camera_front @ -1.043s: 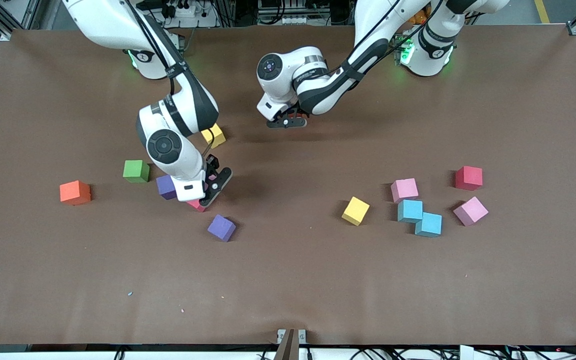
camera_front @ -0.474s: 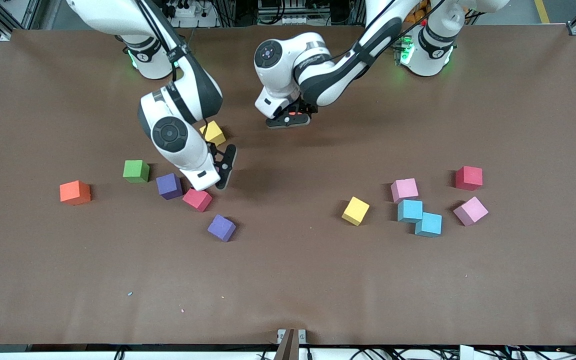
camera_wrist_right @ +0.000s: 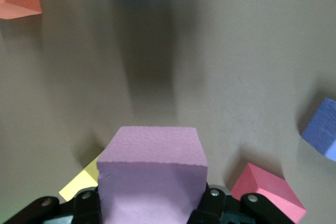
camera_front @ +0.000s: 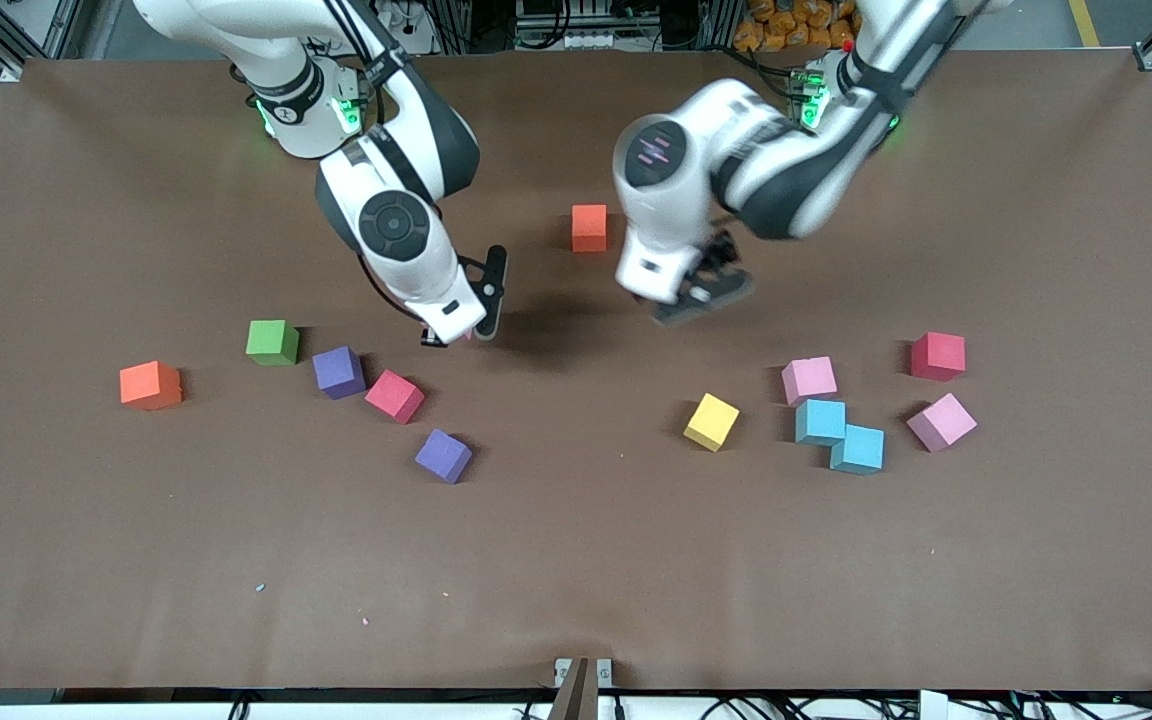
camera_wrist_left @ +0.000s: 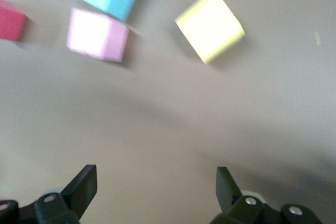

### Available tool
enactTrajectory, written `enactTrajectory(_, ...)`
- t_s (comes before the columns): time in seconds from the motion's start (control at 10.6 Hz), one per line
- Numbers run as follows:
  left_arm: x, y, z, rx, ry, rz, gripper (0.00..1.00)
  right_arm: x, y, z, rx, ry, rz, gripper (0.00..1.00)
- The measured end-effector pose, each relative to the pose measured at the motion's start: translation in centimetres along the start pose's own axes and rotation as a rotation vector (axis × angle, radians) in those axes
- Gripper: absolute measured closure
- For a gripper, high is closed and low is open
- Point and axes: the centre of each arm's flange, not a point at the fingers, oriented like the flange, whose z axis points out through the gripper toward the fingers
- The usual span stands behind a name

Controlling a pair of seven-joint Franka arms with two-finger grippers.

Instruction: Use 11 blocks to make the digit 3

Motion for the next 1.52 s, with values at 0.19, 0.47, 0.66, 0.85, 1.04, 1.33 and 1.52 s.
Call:
enactTrajectory(0.19, 9.1, -4.6, 0.1, -0.031, -0.04, -0.158, 0.0, 2.3, -2.5, 0.8, -0.009, -0.005, -0.059, 0.41)
enactTrajectory(0.47, 14.9, -4.8, 3.3, -0.071, -0.133, -0.234, 0.0, 5.6, -7.2, 3.1, -0.026, -0.011, -0.149, 0.41)
enactTrajectory(0.66, 16.2, -3.6, 6.4, -0.06, -0.172, -0.252, 0.0, 7.2, -10.6, 5.0, -0.039, -0.013, -0.181, 0.41)
enactTrajectory(0.85, 17.3, -3.3, 7.5, -0.071, -0.181, -0.314, 0.0, 8.7, -14.3, 7.0, -0.052, -0.014, -0.173, 0.41)
enactTrajectory(1.04, 17.7, -2.5, 7.9, -0.113, -0.176, -0.406, 0.0, 9.6, -17.8, 9.2, -0.07, -0.004, -0.142, 0.41)
enactTrajectory(1.33, 17.8, -1.6, 9.5, -0.133, -0.189, -0.505, 0.0, 10.7, -21.3, 10.4, -0.077, -0.007, -0.099, 0.41)
enactTrajectory(1.52, 19.4, -2.6, 10.6, -0.128, -0.175, -0.532, 0.0, 11.2, -22.2, 10.6, -0.086, 0.004, -0.106, 0.41)
